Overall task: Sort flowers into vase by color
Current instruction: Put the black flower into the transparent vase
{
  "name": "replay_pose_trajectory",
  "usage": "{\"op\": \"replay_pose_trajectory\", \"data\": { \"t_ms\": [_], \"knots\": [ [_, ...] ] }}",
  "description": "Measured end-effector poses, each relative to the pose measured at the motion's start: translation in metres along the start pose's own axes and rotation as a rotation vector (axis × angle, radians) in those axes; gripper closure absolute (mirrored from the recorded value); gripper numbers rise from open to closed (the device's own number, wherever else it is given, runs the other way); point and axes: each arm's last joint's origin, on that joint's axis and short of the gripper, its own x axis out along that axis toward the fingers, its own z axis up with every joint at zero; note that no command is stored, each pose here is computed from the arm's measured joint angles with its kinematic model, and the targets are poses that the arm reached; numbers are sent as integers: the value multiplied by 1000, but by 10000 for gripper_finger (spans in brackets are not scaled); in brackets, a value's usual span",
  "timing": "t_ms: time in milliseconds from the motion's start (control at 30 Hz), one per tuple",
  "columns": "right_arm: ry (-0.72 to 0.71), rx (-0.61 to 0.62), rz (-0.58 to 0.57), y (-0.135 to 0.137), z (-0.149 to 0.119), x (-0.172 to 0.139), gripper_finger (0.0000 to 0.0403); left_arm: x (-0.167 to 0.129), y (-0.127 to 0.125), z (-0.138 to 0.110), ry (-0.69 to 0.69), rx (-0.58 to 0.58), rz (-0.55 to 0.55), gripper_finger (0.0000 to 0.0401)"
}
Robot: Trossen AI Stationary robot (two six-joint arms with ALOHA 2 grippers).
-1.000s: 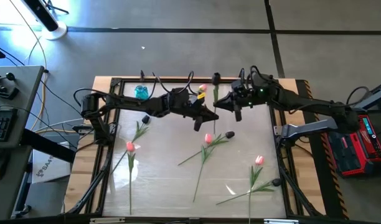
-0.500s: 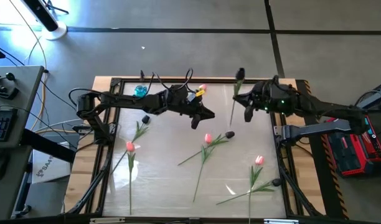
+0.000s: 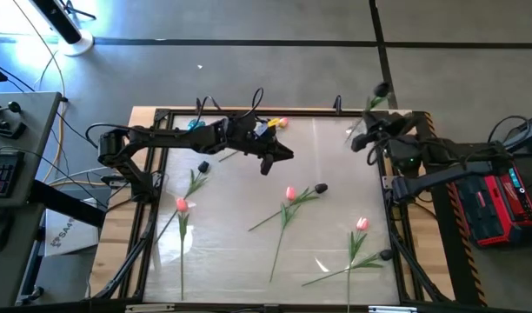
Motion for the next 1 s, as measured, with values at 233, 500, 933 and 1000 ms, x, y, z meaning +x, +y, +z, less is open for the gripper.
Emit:
{"op": "replay_pose_trajectory", "data": {
  "t_ms": [233, 500, 933, 1000],
  "knots": [
    [-16, 53, -259, -12, -2, 19, 403, -1, 2, 0, 5, 32, 10, 346],
    [38, 149, -443, -26, -14, 45, 403, -5, 15, 4, -9, 28, 46, 346],
    [92, 123, -551, -10, -28, 86, 403, -7, 22, 2, 18, 2, 71, 346],
    [90, 132, -556, -8, -28, 90, 403, -7, 23, 0, 41, -7, 78, 346]
  ]
}}
